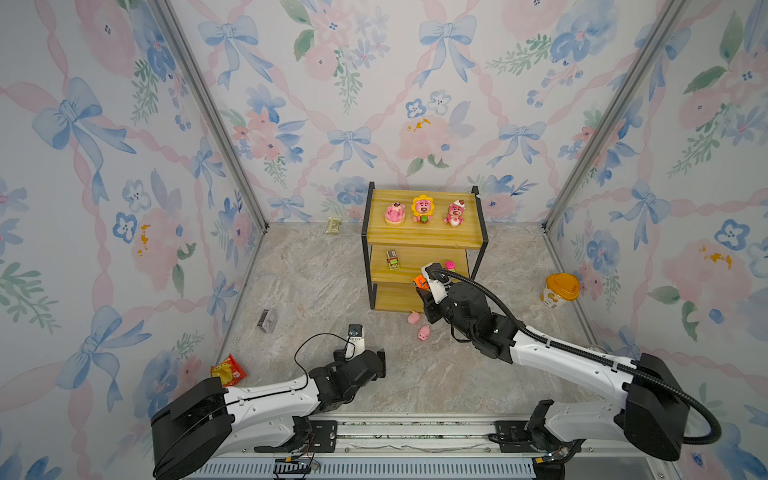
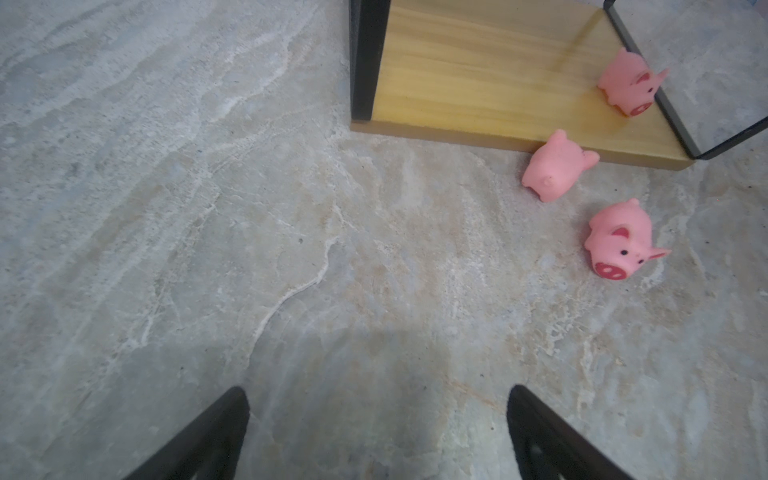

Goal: Place and organize the plastic toys onto the shelf
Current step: 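Lift the orange bulldozer with the right gripper toward the shelf, then carry the bulldozer with the right gripper over the middle shelf, then lower the bulldozer onto the middle shelf and open the right gripper, then withdraw the right gripper back toward the robot, then reach the left gripper forward over the pink pigs near the shelf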

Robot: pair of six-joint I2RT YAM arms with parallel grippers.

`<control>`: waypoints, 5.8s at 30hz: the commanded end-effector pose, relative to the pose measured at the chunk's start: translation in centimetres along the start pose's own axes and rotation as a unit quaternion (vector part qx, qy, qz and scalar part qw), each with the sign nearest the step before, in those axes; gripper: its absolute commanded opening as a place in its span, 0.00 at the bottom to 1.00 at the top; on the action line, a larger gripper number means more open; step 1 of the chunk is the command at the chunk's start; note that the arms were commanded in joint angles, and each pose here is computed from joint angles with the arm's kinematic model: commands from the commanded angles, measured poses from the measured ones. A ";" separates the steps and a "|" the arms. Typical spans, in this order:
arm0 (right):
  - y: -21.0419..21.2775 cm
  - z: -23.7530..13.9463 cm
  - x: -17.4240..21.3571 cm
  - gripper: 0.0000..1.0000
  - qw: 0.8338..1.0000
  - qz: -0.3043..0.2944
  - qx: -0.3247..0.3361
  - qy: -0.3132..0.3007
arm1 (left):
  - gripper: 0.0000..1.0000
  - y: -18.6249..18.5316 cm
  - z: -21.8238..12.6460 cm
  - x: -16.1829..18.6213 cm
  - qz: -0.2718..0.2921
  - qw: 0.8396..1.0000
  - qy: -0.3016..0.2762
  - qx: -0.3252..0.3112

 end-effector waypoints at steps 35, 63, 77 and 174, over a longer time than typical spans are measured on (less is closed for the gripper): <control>-1.5 4.4 -1.5 0.26 0.996 0.021 0.069 -0.061 | 0.98 0.6 0.1 0.0 -0.004 1.000 -0.007 -0.013; -2.0 6.3 -0.9 0.26 0.996 0.014 0.073 -0.040 | 0.98 1.2 -0.2 0.1 -0.009 1.000 -0.014 -0.013; -2.7 7.5 -1.5 0.26 0.997 0.016 0.065 -0.034 | 0.98 1.3 -0.1 0.2 -0.011 1.000 -0.013 -0.015; -4.3 -12.2 13.0 0.63 0.985 0.093 0.119 0.077 | 0.62 -8.7 3.8 3.5 0.187 0.974 0.036 0.126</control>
Point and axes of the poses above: each gripper's point midway between its finger pads, its own z axis out along the fingers, its own y axis along the line the jaws close on, x = y × z, the point moved 4 cm from there along -z, back along the fingers, and after that the axes turned 2 degrees about -z, right-handed, at the moved point
